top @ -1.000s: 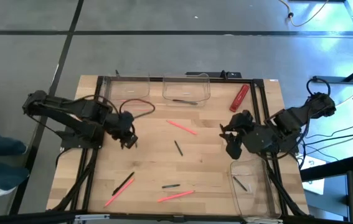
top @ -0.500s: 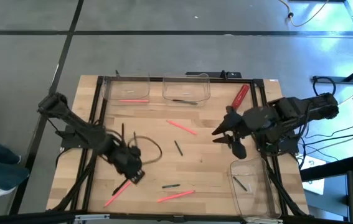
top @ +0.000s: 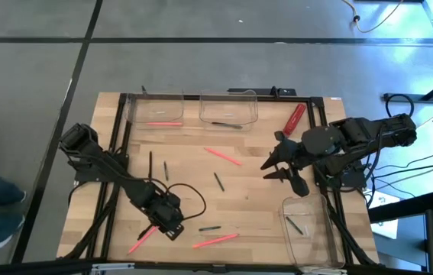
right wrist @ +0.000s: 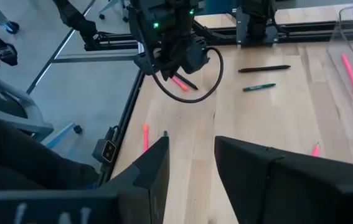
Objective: Sort crayons/erasers/pens/pencils in bins
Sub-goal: Put the pink pencil into the top left transparent bin
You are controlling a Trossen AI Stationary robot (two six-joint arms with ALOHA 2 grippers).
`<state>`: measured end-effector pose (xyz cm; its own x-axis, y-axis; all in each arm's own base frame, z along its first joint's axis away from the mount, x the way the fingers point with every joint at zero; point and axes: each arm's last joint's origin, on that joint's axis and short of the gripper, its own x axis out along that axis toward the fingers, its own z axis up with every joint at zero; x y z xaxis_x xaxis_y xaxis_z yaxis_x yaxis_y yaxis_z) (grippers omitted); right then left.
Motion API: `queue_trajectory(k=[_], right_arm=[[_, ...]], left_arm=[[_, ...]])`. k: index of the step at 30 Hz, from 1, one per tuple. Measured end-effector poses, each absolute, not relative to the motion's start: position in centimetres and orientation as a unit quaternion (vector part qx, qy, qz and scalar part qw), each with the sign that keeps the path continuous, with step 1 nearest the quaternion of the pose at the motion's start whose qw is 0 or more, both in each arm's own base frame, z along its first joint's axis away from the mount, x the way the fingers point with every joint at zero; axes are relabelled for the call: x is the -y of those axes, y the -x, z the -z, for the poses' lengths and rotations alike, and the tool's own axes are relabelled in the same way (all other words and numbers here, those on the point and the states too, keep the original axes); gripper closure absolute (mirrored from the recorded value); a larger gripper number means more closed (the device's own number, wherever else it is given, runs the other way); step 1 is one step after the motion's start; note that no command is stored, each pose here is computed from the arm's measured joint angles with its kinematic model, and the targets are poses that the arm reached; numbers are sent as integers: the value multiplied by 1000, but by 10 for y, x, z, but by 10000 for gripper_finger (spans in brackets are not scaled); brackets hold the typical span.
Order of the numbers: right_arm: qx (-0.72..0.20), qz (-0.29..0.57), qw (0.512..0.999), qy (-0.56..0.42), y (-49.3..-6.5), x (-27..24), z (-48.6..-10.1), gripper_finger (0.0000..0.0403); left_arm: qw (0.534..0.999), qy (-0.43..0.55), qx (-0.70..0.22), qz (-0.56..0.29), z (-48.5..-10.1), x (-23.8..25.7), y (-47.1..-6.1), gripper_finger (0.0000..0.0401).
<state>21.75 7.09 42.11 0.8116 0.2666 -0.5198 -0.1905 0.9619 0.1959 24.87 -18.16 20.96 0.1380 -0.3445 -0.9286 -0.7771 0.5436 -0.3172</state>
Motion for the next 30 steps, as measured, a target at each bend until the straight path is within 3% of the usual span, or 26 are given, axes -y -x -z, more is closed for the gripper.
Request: queue_trajectory(k=[30], right_arm=[[-282, -121, 950, -65, -218, -71, -421, 273]], left_arm=[[618, 397, -655, -173, -195, 176, -254, 336]])
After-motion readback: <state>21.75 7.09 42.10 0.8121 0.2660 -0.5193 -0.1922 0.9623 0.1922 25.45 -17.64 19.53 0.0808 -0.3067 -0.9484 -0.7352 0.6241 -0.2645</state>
